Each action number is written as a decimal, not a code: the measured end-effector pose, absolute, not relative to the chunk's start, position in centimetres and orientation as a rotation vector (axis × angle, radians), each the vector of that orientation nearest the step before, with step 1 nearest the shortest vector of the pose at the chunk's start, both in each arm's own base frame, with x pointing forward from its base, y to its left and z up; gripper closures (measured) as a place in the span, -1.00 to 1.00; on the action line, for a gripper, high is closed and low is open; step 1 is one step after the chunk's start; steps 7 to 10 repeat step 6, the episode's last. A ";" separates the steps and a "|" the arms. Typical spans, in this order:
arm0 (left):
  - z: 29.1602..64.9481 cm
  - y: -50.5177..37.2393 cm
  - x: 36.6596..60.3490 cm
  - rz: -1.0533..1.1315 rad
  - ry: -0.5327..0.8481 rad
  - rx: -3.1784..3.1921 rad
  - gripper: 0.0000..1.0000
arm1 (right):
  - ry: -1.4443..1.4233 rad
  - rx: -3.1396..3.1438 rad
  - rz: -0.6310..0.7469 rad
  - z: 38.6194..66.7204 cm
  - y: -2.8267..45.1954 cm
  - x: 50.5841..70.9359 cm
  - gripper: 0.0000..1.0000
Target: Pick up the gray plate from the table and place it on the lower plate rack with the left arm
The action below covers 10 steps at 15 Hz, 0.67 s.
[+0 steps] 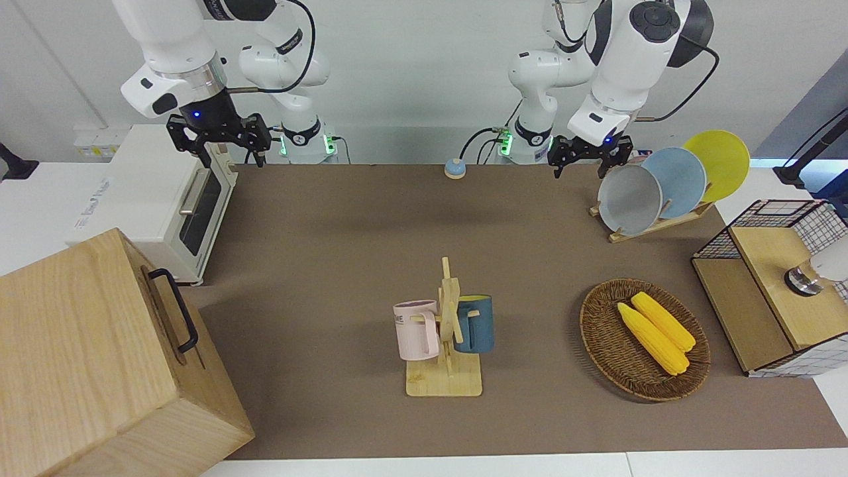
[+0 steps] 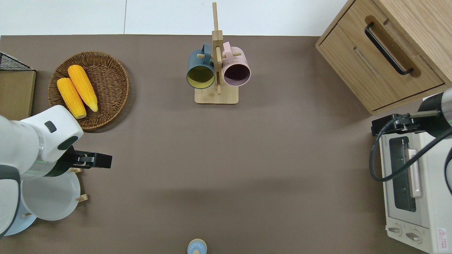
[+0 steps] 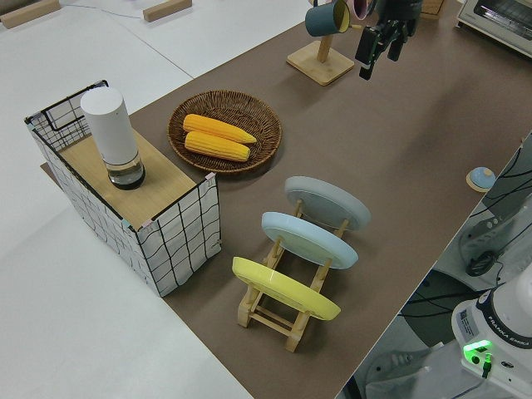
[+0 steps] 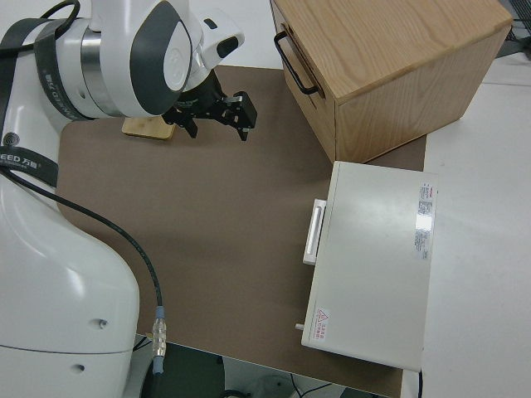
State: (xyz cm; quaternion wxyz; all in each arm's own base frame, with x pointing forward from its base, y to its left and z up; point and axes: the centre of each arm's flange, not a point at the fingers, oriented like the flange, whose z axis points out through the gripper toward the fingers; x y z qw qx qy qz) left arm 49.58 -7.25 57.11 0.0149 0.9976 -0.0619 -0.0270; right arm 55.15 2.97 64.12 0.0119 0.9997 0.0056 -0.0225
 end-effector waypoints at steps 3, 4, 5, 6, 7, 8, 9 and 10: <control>57.6 -7.1 49.4 -0.067 -0.231 3.102 -1.00 | 0.018 3.117 -0.070 64.1 3.0 55.1 -0.97; 57.7 -7.4 49.3 -0.066 -0.240 3.103 -1.00 | 0.018 3.117 -0.070 64.1 3.0 55.1 -0.97; 57.7 -7.5 49.3 -0.066 -0.243 3.103 -1.00 | 0.018 3.117 -0.070 64.1 3.0 55.1 -0.97; 57.7 -7.5 49.3 -0.067 -0.243 3.103 -1.00 | 0.018 3.117 -0.070 64.1 3.0 55.1 -0.97; 57.7 -7.5 49.3 -0.067 -0.243 3.103 -1.00 | 0.018 3.117 -0.070 64.1 3.0 55.1 -0.97; 57.7 -7.5 49.3 -0.067 -0.243 3.103 -1.00 | 0.018 3.117 -0.070 64.1 3.0 55.1 -0.97; 57.7 -7.5 49.3 -0.067 -0.243 3.103 -1.00 | 0.018 3.117 -0.070 64.1 3.0 55.1 -0.97; 57.7 -7.5 49.3 -0.067 -0.243 3.103 -1.00 | 0.018 3.117 -0.070 64.1 3.0 55.1 -0.97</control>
